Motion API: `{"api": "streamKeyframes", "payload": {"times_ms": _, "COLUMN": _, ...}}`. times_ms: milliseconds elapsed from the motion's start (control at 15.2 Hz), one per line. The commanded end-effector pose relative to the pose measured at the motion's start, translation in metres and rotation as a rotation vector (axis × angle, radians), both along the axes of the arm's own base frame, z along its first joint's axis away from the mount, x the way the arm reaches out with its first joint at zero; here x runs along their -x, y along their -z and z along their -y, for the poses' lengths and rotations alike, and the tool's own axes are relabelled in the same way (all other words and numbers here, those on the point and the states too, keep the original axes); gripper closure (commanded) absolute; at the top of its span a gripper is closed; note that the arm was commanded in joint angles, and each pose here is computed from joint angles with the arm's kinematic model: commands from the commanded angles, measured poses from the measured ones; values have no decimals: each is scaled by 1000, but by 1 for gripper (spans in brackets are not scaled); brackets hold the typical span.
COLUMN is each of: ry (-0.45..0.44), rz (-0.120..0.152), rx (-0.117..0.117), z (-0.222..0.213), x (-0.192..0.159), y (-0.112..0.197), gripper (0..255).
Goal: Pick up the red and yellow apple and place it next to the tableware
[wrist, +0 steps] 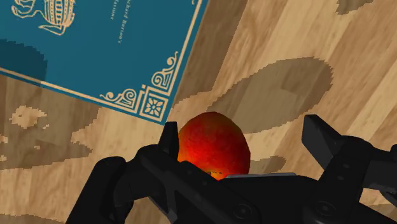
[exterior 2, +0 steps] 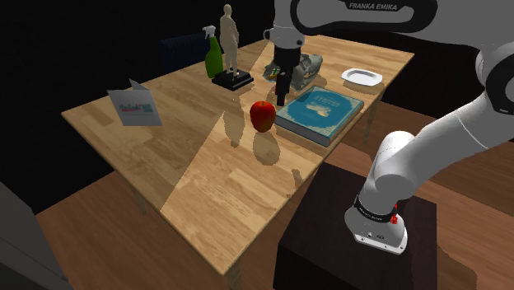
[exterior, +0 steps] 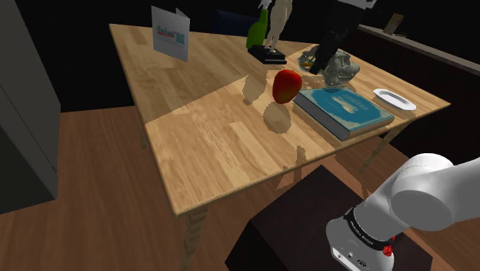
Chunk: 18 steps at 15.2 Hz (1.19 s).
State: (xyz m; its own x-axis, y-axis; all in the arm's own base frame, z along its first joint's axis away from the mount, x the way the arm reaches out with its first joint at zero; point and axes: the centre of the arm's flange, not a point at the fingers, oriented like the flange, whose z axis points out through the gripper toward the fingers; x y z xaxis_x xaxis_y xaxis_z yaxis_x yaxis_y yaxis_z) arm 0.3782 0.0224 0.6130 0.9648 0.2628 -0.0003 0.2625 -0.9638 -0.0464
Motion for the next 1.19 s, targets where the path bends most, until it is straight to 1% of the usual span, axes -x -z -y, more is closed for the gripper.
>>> {"api": "streamKeyframes", "payload": {"times_ms": 0, "ry": -41, "rz": -11, "rx": -2, "z": 2, "x": -26, "y": -7, "gripper": 0}}
{"api": "streamKeyframes", "payload": {"times_ms": 264, "ry": -119, "rz": -34, "rx": -8, "z": 4, "x": -81, "y": -21, "gripper": 0}}
{"api": "streamKeyframes", "payload": {"times_ms": 330, "ry": -119, "rz": -34, "rx": -8, "z": 4, "x": -81, "y": -21, "gripper": 0}}
{"api": "streamKeyframes", "payload": {"times_ms": 792, "ry": -119, "rz": -34, "rx": -8, "z": 3, "x": -79, "y": 19, "gripper": 0}}
{"api": "streamKeyframes", "payload": {"times_ms": 1122, "ry": -119, "rz": -34, "rx": -8, "z": 3, "x": -79, "y": 19, "gripper": 0}}
